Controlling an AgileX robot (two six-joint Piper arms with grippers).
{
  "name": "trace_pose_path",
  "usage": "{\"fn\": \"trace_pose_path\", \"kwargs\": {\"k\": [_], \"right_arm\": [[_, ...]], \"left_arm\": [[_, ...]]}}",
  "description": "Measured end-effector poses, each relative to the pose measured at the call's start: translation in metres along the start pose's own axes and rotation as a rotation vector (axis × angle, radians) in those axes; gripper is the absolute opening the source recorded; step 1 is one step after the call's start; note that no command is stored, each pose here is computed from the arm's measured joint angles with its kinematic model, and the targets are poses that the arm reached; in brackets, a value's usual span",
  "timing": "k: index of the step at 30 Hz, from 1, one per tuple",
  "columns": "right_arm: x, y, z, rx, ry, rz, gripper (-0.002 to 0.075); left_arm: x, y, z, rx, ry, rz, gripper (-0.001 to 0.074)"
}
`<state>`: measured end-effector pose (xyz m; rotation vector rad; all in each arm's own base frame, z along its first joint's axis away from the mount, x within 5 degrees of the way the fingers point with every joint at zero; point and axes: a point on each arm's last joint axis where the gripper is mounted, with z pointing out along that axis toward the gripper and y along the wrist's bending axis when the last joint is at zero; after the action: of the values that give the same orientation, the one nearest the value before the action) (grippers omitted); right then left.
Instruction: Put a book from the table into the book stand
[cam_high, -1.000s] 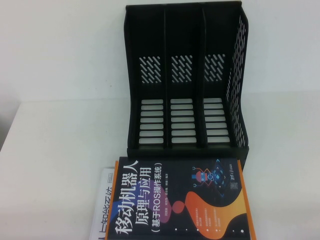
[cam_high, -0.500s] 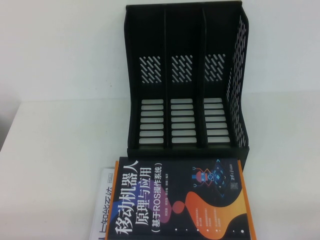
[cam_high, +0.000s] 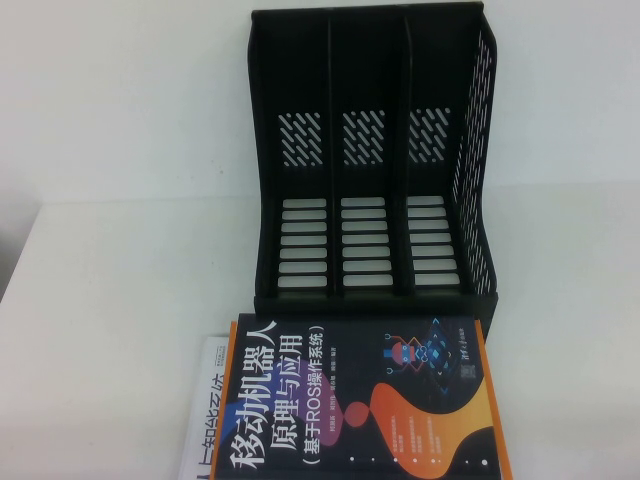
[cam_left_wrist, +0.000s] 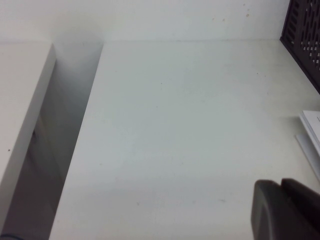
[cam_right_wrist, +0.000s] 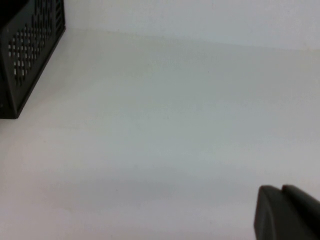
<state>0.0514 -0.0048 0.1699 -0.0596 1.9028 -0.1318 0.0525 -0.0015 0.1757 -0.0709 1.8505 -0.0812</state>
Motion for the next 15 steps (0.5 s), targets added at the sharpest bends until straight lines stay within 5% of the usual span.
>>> {"fn": "trace_pose_path", "kwargs": {"k": [15], "right_arm": [[0.0,0.0,0.0,0.0,0.0,-0.002,-0.0003]], "left_arm": [[0.0,0.0,0.0,0.0,0.0,0.006,-0.0004]]}}
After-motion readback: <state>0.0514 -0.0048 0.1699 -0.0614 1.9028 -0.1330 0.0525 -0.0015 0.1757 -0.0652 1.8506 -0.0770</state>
